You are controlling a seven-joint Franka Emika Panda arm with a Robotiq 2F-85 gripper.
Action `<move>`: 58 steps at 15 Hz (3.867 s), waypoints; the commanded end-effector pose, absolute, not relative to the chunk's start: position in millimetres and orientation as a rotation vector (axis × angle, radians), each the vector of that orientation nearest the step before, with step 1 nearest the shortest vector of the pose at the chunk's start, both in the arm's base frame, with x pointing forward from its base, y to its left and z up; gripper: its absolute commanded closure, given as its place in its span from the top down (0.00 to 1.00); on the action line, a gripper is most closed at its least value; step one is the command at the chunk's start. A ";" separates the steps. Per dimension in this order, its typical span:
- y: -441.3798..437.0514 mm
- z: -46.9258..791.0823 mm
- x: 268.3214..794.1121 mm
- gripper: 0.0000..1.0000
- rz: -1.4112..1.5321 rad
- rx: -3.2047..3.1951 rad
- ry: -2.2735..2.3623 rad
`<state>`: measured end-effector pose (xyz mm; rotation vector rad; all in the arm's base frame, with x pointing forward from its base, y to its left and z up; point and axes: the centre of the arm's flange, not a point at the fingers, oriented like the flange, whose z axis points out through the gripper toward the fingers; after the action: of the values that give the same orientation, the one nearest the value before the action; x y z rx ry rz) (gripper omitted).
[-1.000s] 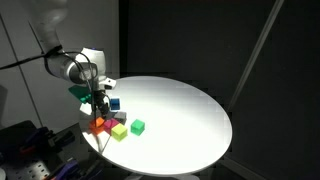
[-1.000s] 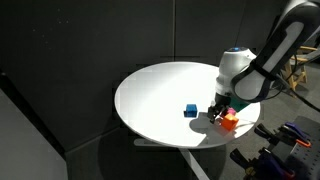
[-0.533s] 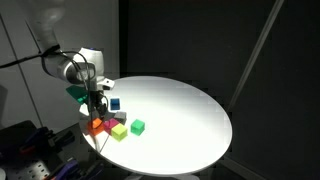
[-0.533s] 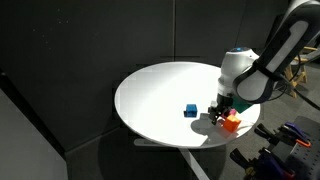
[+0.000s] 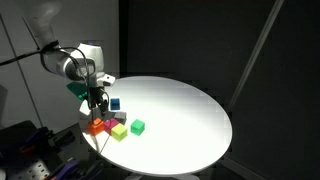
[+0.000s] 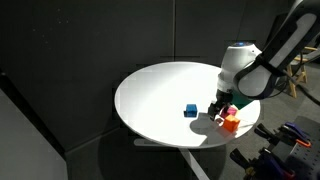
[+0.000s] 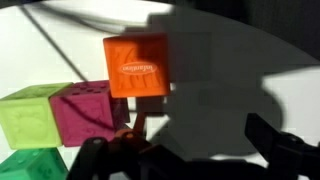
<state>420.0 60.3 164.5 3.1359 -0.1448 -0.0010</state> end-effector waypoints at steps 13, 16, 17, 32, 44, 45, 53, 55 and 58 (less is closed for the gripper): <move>12.7 217.4 410.9 1.00 0.013 3.102 -0.361; -9.1 222.8 413.7 1.00 0.038 3.091 -0.433; -16.5 224.2 414.5 1.00 0.045 3.088 -0.457; -110.0 230.3 435.6 1.00 0.121 3.009 -0.803; -117.2 221.1 448.6 1.00 0.119 2.992 -0.832; -117.0 220.9 448.5 1.00 0.118 2.992 -0.831; -116.2 219.8 449.8 1.00 0.120 2.985 -0.838; -117.9 218.6 450.6 1.00 0.116 2.981 -0.862; -117.2 214.4 451.1 1.00 0.101 2.982 -0.858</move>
<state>447.3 -116.2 216.3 2.9915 -0.8307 0.1023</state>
